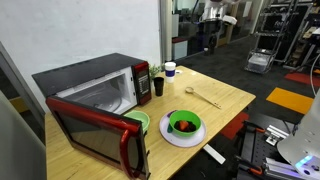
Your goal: Use the wooden spoon to stir the contents in the green bowl
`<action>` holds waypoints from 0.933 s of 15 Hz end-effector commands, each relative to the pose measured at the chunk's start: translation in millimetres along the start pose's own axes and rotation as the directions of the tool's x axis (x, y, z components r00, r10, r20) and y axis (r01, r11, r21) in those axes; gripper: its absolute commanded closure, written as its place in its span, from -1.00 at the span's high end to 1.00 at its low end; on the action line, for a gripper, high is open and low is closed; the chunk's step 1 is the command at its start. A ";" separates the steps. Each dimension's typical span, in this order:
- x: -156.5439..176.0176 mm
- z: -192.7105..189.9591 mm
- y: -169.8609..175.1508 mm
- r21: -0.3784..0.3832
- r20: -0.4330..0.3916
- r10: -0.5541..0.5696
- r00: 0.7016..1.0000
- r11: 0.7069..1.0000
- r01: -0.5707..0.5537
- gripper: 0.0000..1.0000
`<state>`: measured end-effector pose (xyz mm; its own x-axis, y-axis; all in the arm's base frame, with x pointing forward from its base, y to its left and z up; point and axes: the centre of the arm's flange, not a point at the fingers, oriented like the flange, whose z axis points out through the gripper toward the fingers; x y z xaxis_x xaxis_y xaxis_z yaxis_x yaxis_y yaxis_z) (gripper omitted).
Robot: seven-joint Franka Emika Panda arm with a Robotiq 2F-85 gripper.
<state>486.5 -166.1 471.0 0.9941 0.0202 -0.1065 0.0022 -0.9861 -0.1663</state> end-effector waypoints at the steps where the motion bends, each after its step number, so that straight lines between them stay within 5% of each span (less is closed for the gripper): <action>1: 60.0 23.6 47.2 0.059 -0.006 0.070 0.998 0.996 -0.070 1.00; 8: 100.8 111.9 66.7 0.005 0.055 0.228 0.972 0.973 -0.229 1.00; 14: 89.7 194.3 48.4 -0.079 0.061 0.256 0.965 0.965 -0.251 1.00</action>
<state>572.8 -193.9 289.4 0.9520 -0.2143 -0.2183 -0.2397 -0.9660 -0.0968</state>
